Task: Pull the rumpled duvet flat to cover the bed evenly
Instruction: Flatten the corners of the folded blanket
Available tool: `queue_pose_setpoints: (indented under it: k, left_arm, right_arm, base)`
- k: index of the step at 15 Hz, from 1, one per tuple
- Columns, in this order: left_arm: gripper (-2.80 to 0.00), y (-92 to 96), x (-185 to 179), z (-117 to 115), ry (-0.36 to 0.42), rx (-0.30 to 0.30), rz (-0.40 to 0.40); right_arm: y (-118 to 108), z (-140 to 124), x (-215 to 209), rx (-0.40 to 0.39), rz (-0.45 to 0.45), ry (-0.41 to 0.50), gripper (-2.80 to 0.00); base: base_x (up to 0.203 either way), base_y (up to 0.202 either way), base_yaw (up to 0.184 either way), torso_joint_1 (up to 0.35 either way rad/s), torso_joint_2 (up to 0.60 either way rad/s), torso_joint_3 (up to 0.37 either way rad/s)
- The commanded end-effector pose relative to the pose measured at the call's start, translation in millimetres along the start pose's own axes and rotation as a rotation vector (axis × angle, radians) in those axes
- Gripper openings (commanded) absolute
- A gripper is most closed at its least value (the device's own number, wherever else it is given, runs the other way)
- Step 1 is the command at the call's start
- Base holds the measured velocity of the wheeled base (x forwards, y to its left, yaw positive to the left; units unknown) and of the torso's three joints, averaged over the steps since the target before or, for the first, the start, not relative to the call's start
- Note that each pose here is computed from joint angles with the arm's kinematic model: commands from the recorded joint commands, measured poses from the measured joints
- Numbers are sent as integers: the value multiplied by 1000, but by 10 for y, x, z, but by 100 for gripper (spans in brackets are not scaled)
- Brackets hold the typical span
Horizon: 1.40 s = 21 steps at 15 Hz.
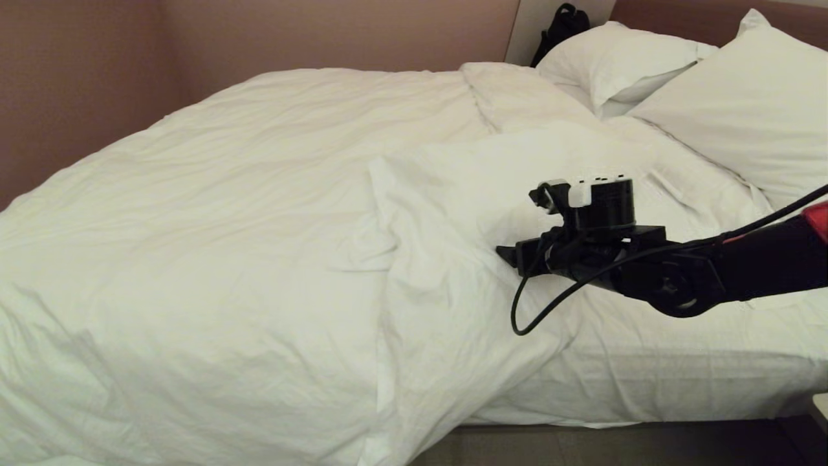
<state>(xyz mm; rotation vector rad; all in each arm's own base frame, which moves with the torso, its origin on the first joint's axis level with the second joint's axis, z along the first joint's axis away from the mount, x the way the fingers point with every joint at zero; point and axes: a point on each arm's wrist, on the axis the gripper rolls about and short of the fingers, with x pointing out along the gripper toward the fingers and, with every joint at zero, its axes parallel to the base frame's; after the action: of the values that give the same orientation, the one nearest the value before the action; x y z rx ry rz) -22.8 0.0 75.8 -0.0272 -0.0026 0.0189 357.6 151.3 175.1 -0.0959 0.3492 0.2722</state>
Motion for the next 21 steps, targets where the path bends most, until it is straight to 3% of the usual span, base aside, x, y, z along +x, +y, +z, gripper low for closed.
queue_pose_setpoints:
  k: [1,9,14,15,21]
  left_arm:
    - [-280,0,0,0,-1,0,1]
    - [-280,0,0,0,-1,0,1]
    - [-280,0,0,0,-1,0,1]
    - [-280,0,0,0,-1,0,1]
    - [-280,0,0,0,-1,0,1]
  right_arm:
    - [34,-196,207,-7,3,60,0]
    - [43,-742,810,-16,-13,200,0]
    - [42,-777,824,-18,-14,212,0]
    - [42,-779,824,-18,-14,212,-280]
    - [41,-783,818,-15,-15,213,-280]
  base:
    - [0,0,0,0,0,0]
    - [0,0,0,0,0,0]
    - [0,0,0,0,0,0]
    - [0,0,0,0,0,0]
    - [0,0,0,0,0,0]
